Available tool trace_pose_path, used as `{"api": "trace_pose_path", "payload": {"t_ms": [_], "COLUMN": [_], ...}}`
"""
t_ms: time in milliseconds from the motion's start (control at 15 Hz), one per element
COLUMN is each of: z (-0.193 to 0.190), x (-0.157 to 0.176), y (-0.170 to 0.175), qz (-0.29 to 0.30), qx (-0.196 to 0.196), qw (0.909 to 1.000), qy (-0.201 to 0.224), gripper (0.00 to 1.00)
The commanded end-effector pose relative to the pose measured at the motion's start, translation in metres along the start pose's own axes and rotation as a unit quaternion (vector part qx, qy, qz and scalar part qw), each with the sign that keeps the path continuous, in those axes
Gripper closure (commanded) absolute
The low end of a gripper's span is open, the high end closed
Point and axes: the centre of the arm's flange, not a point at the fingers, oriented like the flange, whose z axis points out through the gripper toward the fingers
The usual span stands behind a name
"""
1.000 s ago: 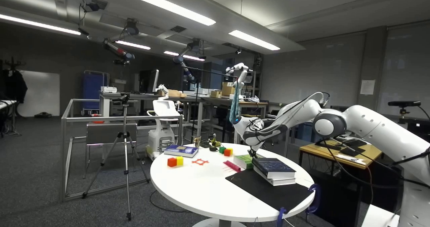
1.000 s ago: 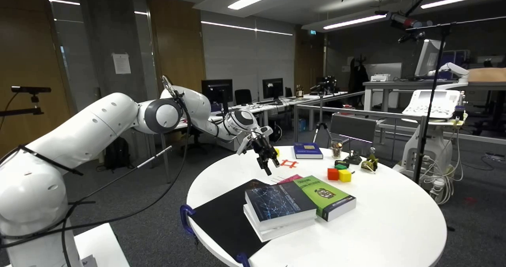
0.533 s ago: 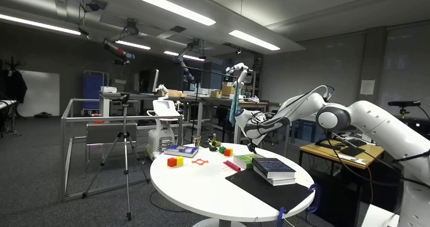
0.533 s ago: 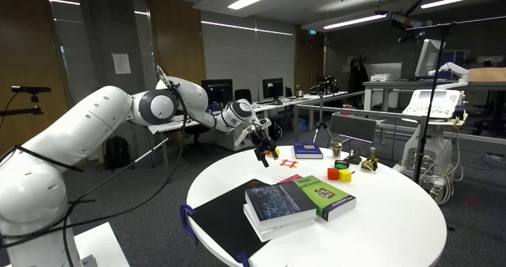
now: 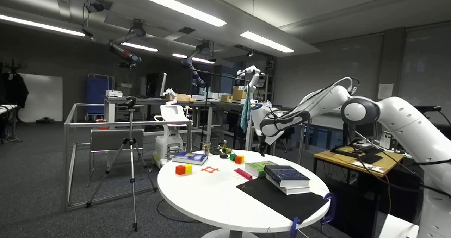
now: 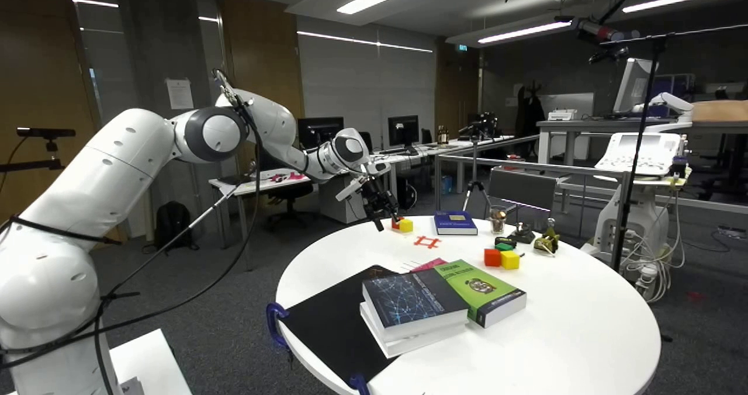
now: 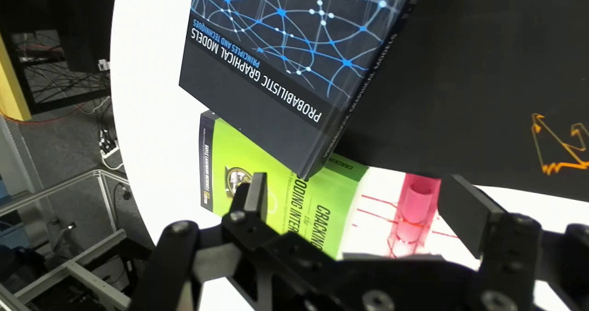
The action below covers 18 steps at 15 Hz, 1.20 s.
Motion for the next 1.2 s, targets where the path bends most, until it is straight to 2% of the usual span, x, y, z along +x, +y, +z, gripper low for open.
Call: {"api": "trace_pose_path", "payload": {"t_ms": [0,600,1133], "z": [-0.027,-0.065,-0.096], "x": [-0.058,-0.118,-0.165], "y": [0.018,0.038,0.093], "qz": [-0.014,0.002,0.058], "qx": [0.050,0.085,0.122], "qw": [0.9985,0.9961,0.9900], "qy": [0.015,0.021,0.041], "gripper": [0.00,0.00,0.00]}}
